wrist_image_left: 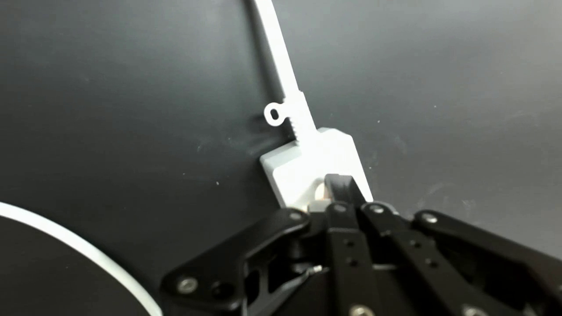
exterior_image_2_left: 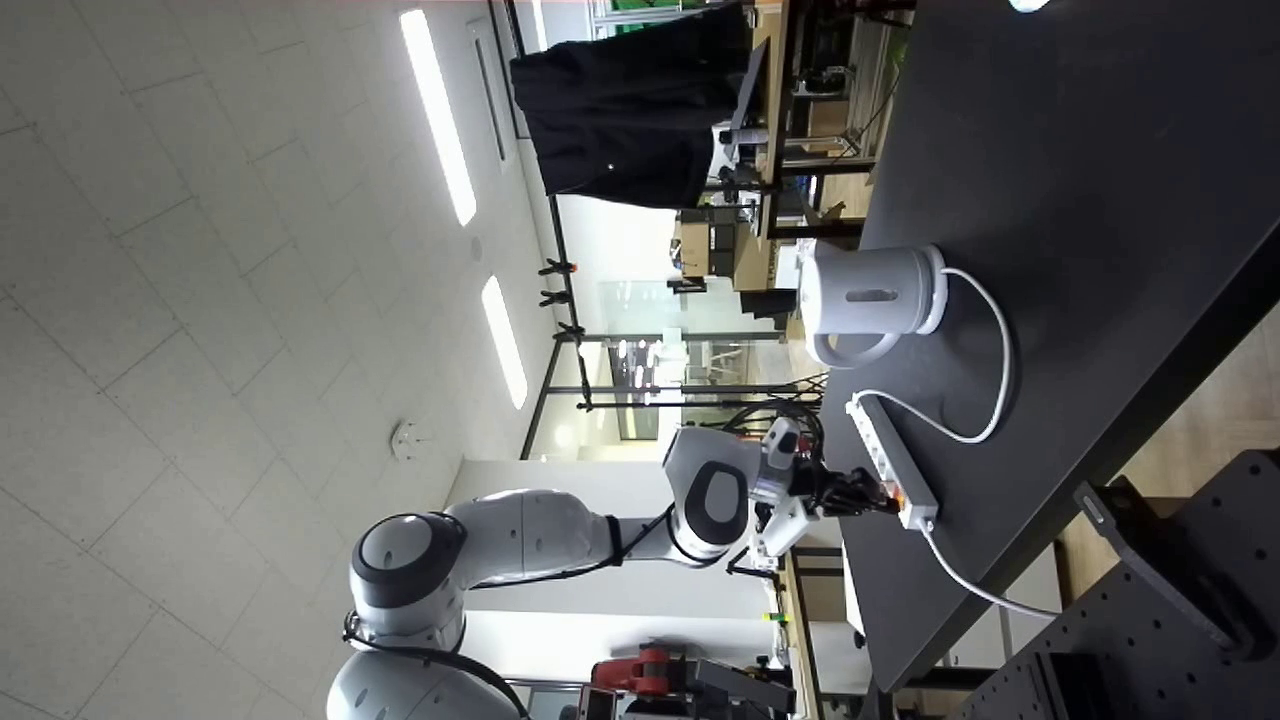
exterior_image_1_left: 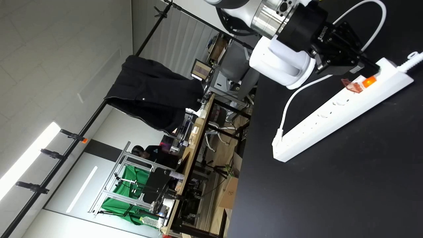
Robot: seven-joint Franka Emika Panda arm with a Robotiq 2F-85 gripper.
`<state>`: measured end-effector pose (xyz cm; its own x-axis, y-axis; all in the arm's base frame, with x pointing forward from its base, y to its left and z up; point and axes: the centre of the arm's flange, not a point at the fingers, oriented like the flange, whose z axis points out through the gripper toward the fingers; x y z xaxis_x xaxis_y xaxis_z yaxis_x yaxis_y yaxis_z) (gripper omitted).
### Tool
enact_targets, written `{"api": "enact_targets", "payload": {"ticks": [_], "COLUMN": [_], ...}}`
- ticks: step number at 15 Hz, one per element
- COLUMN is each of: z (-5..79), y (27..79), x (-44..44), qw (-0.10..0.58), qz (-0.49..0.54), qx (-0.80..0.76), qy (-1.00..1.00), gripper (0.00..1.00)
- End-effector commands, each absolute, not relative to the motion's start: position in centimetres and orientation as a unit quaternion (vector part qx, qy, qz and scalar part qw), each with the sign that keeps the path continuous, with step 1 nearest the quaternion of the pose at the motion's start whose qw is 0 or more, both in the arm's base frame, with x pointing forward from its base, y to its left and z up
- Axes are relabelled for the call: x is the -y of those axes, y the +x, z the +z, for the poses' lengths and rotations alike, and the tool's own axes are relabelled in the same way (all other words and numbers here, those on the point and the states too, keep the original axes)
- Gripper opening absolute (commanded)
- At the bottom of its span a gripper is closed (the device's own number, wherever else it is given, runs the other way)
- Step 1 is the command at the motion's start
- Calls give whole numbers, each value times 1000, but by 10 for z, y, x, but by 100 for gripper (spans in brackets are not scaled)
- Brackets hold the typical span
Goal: Turn off the main adapter switch
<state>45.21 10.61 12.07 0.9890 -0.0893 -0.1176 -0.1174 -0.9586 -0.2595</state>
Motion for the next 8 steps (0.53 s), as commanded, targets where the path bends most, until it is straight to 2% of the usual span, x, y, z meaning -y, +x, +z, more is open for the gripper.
{"api": "enact_targets", "payload": {"ticks": [1,8], "z": [128,130], "y": [449,450], "x": [-99,-104], "qw": [111,44], "qz": [42,51], "qx": [-31,104], "qy": [-992,-992], "gripper": [0,0]}}
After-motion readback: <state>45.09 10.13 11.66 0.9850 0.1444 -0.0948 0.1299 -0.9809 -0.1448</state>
